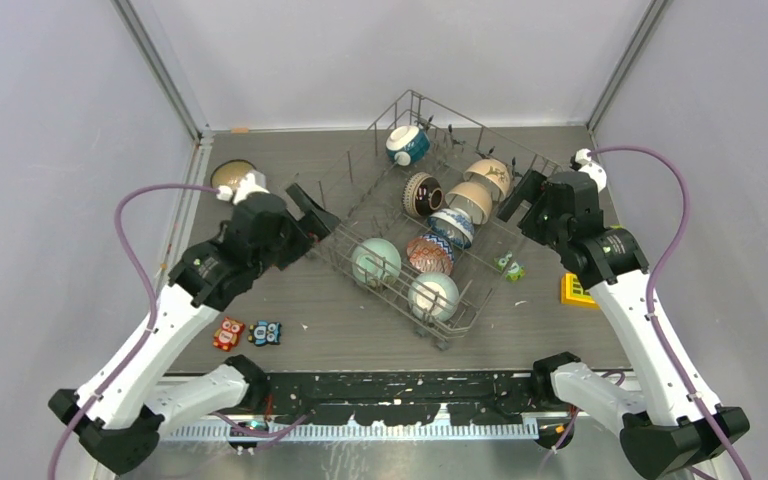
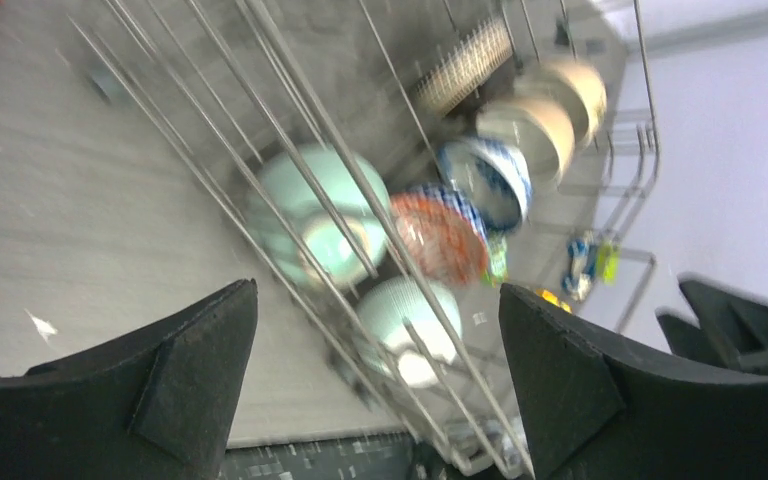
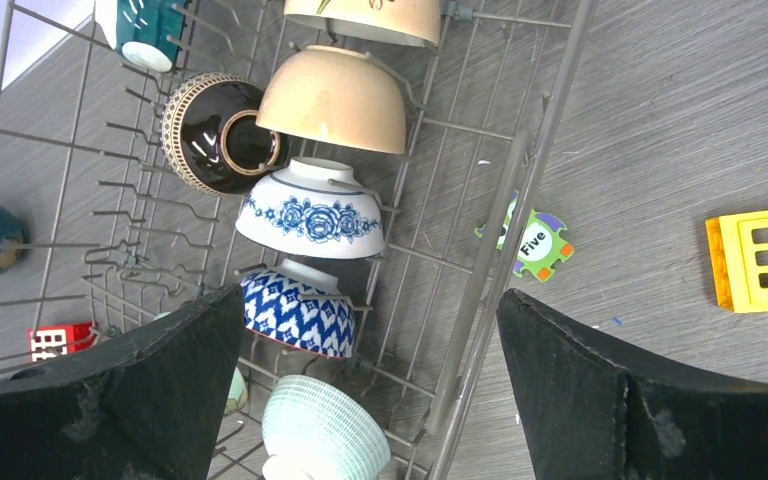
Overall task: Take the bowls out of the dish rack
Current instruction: Adjust the dish rack at the center of the board.
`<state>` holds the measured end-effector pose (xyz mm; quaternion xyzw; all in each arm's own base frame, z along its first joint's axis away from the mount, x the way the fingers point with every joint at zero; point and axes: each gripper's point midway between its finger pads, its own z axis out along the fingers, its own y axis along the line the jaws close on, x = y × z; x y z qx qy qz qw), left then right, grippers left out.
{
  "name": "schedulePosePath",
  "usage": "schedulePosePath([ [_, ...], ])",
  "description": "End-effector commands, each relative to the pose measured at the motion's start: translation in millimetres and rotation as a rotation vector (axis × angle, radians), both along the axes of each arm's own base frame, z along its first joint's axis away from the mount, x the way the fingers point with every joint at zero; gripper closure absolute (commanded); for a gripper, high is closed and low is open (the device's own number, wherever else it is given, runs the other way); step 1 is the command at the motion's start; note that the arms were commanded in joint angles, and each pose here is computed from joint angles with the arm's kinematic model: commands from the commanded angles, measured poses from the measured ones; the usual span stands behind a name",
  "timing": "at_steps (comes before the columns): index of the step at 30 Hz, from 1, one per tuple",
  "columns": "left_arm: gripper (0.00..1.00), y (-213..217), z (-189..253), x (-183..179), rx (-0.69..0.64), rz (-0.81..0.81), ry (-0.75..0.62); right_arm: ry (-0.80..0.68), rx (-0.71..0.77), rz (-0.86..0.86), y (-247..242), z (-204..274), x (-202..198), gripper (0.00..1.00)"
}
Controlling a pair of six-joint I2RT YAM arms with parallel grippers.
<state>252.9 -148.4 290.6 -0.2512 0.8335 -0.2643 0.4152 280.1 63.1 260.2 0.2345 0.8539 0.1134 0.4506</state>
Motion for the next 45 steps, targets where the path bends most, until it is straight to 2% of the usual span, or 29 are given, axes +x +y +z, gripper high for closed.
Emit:
schedulePosePath([
  [1, 0.08, -27, 5, -23, -0.117, 0.094, 0.058, -0.05, 0.023, -0.021, 1, 18, 5, 0.0],
  [6, 0.08, -52, -11, -26, -0.071, 0.139, 0.161, -0.042, 0.031, -0.008, 4, 17, 4, 0.0],
  [12, 0.17, -75, -29, -14, -0.067, 0.165, 0.184, -0.048, 0.04, 0.008, 7, 19, -1, 0.0],
  [21, 0.36, -74, -39, 1, 0.057, 0.178, 0.156, -0.065, 0.0, 0.027, 4, 28, -6, 0.0],
  [24, 0.46, -68, -40, 4, 0.11, 0.16, 0.143, -0.075, -0.017, 0.035, 5, 32, -4, 0.0],
  [32, 0.83, -50, -54, 11, 0.199, 0.119, 0.165, -0.074, -0.116, 0.001, -4, 42, 16, 0.0],
  [36, 0.99, -37, -54, 18, 0.2, 0.105, 0.152, -0.07, -0.172, -0.041, -10, 44, 37, 0.0],
  [45, 1.0, -24, -41, 43, 0.32, -0.09, 0.074, -0.167, -0.335, -0.119, -31, 48, 109, 0.0],
])
